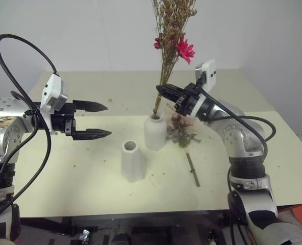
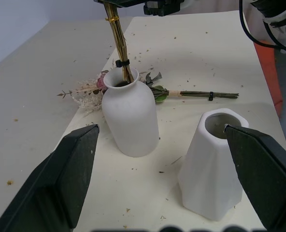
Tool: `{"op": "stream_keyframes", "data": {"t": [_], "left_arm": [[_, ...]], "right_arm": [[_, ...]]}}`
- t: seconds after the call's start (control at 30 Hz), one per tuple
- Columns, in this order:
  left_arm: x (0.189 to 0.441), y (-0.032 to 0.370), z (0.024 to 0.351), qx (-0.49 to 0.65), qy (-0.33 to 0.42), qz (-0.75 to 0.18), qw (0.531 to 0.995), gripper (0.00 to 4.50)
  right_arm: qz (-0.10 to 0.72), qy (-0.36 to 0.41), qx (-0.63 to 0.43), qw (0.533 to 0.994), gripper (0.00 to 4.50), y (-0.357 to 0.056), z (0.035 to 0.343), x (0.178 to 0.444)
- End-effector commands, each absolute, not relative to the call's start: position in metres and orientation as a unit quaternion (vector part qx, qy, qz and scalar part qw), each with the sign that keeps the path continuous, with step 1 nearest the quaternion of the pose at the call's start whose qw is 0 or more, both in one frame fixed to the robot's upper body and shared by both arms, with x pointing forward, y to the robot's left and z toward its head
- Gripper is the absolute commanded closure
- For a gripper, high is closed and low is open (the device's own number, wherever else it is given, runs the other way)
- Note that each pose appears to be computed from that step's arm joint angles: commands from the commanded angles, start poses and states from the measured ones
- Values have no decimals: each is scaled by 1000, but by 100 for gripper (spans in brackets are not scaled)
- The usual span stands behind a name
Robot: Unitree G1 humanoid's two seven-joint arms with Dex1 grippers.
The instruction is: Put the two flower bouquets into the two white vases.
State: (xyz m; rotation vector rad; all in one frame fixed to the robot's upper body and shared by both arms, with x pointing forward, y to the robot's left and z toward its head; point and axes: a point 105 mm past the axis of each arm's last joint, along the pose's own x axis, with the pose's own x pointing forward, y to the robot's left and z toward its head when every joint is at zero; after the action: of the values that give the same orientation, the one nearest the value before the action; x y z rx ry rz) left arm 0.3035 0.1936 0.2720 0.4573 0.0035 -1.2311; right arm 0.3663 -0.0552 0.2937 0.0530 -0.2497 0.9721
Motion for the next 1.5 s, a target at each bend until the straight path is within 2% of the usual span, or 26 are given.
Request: {"op": "stream_keyframes", "data": {"t": [0.03, 0.9, 1.5], "left_arm": [[302, 193, 281, 229, -16, -572, 787, 0], [303, 197, 278, 231, -17, -573, 786, 0], [302, 194, 280, 228, -17, -574, 787, 0]], "right_arm": [[463, -127, 26, 877, 449, -58, 303, 366], [463, -157, 33, 872, 449, -71, 330, 362], [460, -105, 2, 882, 449, -58, 289, 377]]}}
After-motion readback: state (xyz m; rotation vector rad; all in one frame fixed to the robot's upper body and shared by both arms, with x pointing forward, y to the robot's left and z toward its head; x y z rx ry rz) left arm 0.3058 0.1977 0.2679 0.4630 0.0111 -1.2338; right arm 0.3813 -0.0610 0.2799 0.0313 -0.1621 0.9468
